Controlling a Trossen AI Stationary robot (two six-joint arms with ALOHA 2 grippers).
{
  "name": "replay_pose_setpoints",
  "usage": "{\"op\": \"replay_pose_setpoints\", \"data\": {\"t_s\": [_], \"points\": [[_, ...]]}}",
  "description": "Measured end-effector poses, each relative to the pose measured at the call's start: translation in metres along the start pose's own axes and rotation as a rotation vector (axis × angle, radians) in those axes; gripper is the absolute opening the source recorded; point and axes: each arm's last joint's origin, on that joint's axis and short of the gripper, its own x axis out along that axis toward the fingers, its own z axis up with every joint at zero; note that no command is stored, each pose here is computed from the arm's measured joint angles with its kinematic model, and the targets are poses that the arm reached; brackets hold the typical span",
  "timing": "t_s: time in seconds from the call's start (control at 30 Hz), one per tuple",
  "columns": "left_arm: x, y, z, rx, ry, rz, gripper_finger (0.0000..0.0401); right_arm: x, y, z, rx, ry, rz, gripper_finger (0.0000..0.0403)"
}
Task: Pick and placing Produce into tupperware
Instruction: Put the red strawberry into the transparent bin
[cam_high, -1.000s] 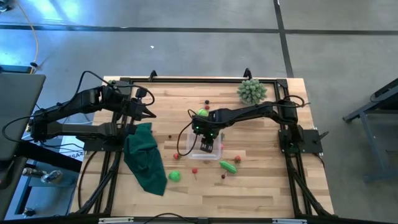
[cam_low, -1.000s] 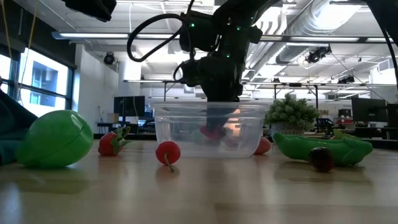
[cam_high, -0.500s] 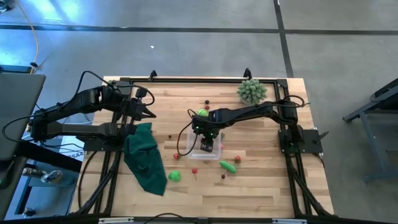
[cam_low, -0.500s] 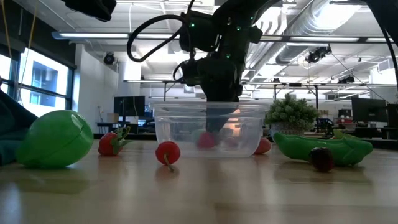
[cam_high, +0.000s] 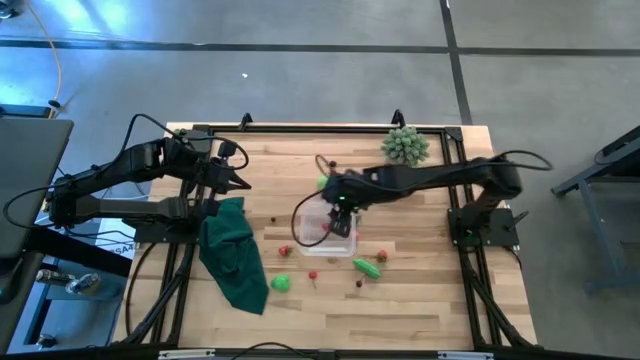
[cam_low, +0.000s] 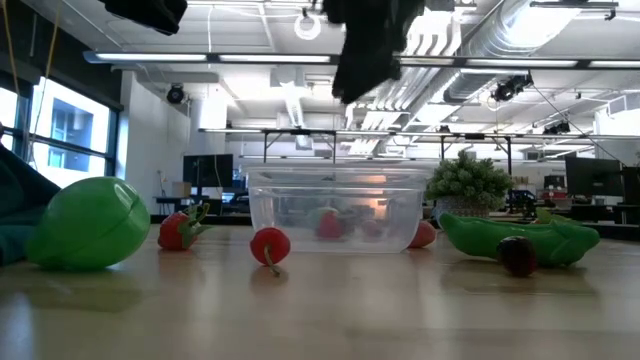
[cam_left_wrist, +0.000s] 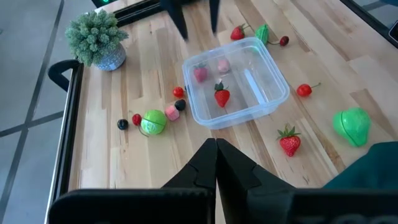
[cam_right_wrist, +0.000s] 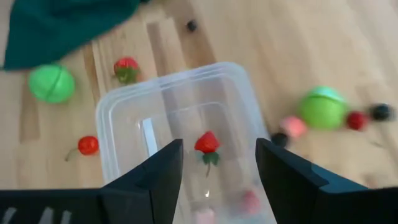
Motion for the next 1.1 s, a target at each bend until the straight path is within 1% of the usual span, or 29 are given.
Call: {"op": "replay_pose_setpoints", "data": {"t_s": [0.1, 0.2, 0.27, 0.37, 0.43, 0.5, 0.57, 0.63, 0.73, 0.83, 0.87, 1.0, 1.1], "points": [[0.000, 0.000, 0.000, 0.000, 0.000, 0.000, 0.0001, -0.031, 0.002, -0.007, 0.044, -0.019, -0.052, 0.0194], [0.000, 0.000, 0.000, 0.000, 0.000, 0.000, 0.0001, -0.055, 0.006, -0.018, 0.082, -0.029, -0.080, 0.0194], [0.000, 0.000, 0.000, 0.000, 0.000, 0.000, 0.0001, -0.066, 0.011, -0.029, 0.109, -0.034, -0.082, 0.0194], [0.000, 0.000, 0.000, 0.000, 0.000, 0.000, 0.0001, -0.073, 0.019, -0.051, 0.182, -0.046, -0.071, 0.0194], [0.000, 0.000, 0.000, 0.000, 0.000, 0.000, 0.0001, -0.072, 0.024, -0.071, 0.268, -0.055, -0.062, 0.0194], [0.000, 0.000, 0.000, 0.000, 0.000, 0.000, 0.0001, -0.068, 0.028, -0.090, 0.387, -0.074, -0.052, 0.0194], [0.000, 0.000, 0.000, 0.000, 0.000, 0.000, 0.0001, -0.063, 0.030, -0.108, 0.565, -0.084, -0.048, 0.0194], [0.000, 0.000, 0.000, 0.000, 0.000, 0.000, 0.0001, -0.057, 0.030, -0.124, 0.746, -0.054, -0.047, 0.0194], [0.000, 0.000, 0.000, 0.000, 0.000, 0.000, 0.0001, -0.048, 0.031, -0.143, 0.950, 0.024, -0.069, 0.0194], [0.000, 0.000, 0.000, 0.000, 0.000, 0.000, 0.0001, -0.039, 0.034, -0.154, 1.082, 0.103, -0.075, 0.0194], [0.000, 0.000, 0.000, 0.000, 0.000, 0.000, 0.0001, -0.037, 0.036, -0.156, 1.108, 0.139, -0.079, 0.0194], [0.000, 0.000, 0.000, 0.000, 0.000, 0.000, 0.0001, -0.027, 0.042, -0.159, 1.147, 0.242, -0.072, 0.0194], [0.000, 0.000, 0.000, 0.000, 0.000, 0.000, 0.0001, -0.018, 0.042, -0.160, 1.159, 0.288, -0.101, 0.0194]]}}
